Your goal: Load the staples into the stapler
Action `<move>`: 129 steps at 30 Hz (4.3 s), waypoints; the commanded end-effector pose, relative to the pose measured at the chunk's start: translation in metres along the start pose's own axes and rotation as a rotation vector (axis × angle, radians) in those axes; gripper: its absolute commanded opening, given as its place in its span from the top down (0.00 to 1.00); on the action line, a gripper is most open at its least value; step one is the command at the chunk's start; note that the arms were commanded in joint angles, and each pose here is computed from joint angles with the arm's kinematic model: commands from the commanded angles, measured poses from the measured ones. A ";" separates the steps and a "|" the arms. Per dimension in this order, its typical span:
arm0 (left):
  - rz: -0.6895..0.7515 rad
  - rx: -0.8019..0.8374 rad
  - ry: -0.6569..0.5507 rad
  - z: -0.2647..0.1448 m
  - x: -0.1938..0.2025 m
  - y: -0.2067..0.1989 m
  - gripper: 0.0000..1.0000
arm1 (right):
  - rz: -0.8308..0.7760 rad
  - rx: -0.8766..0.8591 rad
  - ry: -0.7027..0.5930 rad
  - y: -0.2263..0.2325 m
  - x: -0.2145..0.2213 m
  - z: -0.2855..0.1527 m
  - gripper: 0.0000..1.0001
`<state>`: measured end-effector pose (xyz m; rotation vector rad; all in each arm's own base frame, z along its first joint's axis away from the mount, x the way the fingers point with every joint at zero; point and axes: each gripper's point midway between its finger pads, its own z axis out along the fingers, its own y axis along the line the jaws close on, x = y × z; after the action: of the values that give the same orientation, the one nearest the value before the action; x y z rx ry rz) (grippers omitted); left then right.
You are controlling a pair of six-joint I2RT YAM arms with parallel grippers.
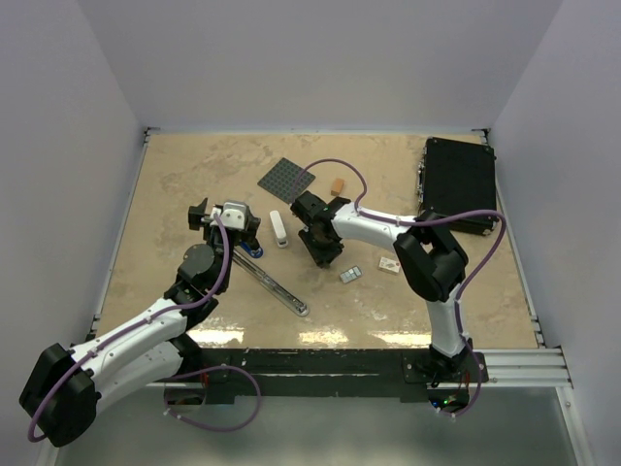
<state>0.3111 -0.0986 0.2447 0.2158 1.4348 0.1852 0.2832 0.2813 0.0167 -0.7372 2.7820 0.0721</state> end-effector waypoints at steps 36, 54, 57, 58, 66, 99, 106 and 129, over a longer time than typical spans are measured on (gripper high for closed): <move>-0.136 -0.185 -0.007 0.007 -0.003 0.046 0.00 | -0.263 -0.251 -0.395 0.113 -0.014 -0.087 0.87; -0.138 -0.172 -0.023 0.007 -0.007 0.045 0.00 | -0.309 -0.263 -0.374 0.144 0.006 -0.068 0.88; -0.139 -0.167 -0.023 0.007 -0.007 0.044 0.00 | -0.309 -0.249 -0.370 0.142 0.007 -0.064 0.88; -0.141 -0.166 -0.024 0.007 -0.007 0.044 0.00 | -0.309 -0.248 -0.370 0.142 0.007 -0.064 0.89; -0.136 -0.153 -0.021 0.008 -0.006 0.041 0.00 | -0.313 -0.237 -0.357 0.142 0.011 -0.058 0.89; -0.134 -0.136 -0.021 0.009 -0.006 0.038 0.00 | -0.328 -0.222 -0.327 0.140 0.019 -0.042 0.89; -0.136 -0.136 -0.025 0.008 -0.007 0.038 0.00 | -0.325 -0.220 -0.325 0.138 0.023 -0.040 0.90; -0.147 -0.121 -0.031 0.008 -0.009 0.036 0.00 | -0.292 -0.254 -0.388 0.149 -0.003 -0.074 0.58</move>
<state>0.3186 -0.0641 0.2444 0.0639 1.4533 0.2109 0.1861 0.3858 0.0509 -1.1105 2.3545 0.4099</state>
